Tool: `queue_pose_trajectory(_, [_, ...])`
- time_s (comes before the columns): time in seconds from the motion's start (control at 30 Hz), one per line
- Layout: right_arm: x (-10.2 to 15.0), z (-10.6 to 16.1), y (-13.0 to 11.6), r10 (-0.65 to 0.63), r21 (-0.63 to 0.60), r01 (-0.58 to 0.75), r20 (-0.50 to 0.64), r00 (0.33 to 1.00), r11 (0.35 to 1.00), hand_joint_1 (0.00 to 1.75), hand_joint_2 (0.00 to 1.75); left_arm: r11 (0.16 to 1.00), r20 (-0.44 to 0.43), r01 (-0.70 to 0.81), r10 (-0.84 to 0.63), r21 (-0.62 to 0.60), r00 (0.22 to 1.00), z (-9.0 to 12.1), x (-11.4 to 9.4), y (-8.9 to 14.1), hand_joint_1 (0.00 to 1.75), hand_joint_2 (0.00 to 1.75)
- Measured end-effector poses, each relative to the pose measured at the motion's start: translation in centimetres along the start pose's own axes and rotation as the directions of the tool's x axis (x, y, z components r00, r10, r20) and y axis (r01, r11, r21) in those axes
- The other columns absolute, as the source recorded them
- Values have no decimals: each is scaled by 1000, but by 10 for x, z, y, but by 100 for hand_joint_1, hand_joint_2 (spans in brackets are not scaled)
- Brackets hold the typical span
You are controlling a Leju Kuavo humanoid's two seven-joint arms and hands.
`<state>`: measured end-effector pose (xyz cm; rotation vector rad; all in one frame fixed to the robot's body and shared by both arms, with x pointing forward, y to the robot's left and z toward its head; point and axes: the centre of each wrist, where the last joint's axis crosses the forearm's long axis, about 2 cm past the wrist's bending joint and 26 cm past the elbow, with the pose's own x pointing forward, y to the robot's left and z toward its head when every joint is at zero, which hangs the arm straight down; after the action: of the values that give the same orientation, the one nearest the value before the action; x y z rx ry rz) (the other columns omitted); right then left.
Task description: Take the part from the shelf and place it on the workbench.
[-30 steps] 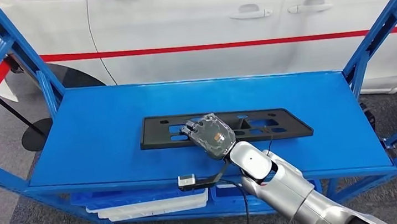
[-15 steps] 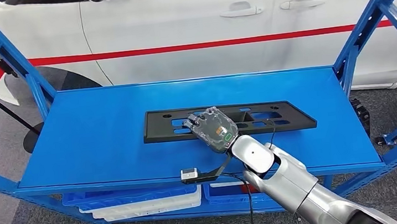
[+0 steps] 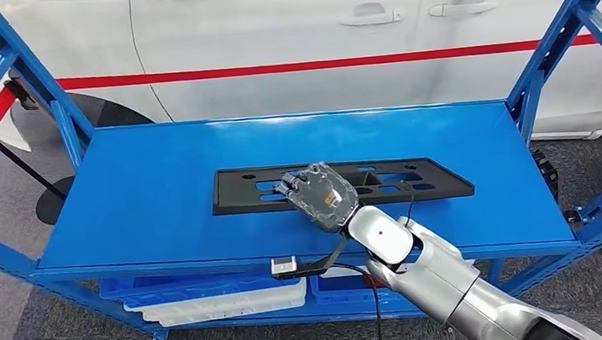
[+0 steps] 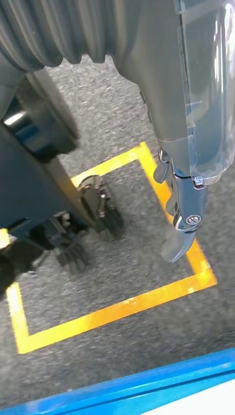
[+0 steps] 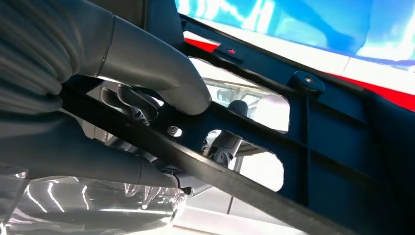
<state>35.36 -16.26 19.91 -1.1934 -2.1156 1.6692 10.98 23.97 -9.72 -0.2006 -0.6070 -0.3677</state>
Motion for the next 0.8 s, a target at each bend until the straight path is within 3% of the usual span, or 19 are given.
queue_pose_trajectory(0.8, [-4,-3,1,23,11,-23,-7,1000,1000,175,175,998,15,53,-53,-30,999,-2,5,-5,0,175])
